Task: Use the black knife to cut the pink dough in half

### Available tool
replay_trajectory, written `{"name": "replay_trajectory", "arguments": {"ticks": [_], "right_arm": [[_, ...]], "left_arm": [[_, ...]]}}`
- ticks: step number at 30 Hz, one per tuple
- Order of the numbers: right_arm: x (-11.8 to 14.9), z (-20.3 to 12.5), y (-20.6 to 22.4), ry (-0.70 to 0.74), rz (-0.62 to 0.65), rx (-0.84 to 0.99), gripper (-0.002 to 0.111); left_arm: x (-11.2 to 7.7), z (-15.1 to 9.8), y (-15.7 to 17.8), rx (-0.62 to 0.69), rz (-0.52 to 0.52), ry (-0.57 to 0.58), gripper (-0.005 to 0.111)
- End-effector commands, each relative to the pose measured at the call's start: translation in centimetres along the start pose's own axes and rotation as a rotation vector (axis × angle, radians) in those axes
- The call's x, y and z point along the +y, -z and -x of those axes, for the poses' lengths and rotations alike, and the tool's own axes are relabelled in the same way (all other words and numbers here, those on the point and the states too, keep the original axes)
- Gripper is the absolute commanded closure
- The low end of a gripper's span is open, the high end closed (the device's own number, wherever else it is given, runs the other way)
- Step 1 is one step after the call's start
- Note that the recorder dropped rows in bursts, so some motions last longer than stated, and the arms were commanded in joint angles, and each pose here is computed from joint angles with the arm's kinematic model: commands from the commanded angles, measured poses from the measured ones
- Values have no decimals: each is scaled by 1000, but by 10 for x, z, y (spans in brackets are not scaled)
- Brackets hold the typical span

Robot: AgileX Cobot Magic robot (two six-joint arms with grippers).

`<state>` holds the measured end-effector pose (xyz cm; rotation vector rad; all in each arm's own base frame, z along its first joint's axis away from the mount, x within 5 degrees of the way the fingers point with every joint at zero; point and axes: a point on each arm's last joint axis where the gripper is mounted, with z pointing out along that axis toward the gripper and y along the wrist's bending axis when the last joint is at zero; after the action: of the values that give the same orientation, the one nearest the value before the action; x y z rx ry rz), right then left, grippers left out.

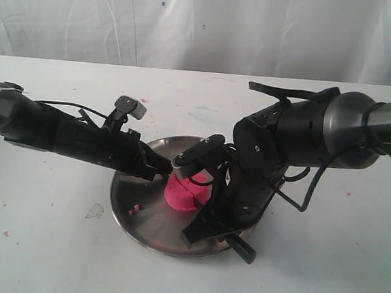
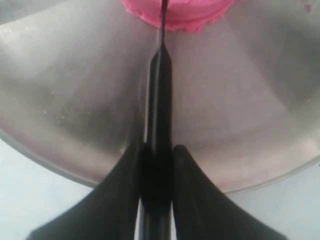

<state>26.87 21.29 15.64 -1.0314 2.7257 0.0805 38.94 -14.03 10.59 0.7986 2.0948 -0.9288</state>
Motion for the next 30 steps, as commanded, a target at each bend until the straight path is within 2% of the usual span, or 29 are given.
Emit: {"name": "replay_trajectory", "arguments": {"ticks": [1, 6, 12, 20, 30], "right_arm": [[-2, 2, 1, -9, -3, -4, 108], [-3, 1, 1, -5, -6, -1, 108], [-3, 1, 1, 4, -13, 11, 108], [-4, 0, 7, 5, -15, 58, 108], [-4, -9, 12, 10, -11, 152, 108]], "left_arm": [[-6, -6, -2, 31, -40, -21, 107], [-10, 17, 16, -10, 3, -73, 107], [-26, 47, 40, -43, 56, -131, 107], [-56, 80, 76, -62, 78, -214, 107], [-90, 104, 116, -60, 108, -262, 107]]}}
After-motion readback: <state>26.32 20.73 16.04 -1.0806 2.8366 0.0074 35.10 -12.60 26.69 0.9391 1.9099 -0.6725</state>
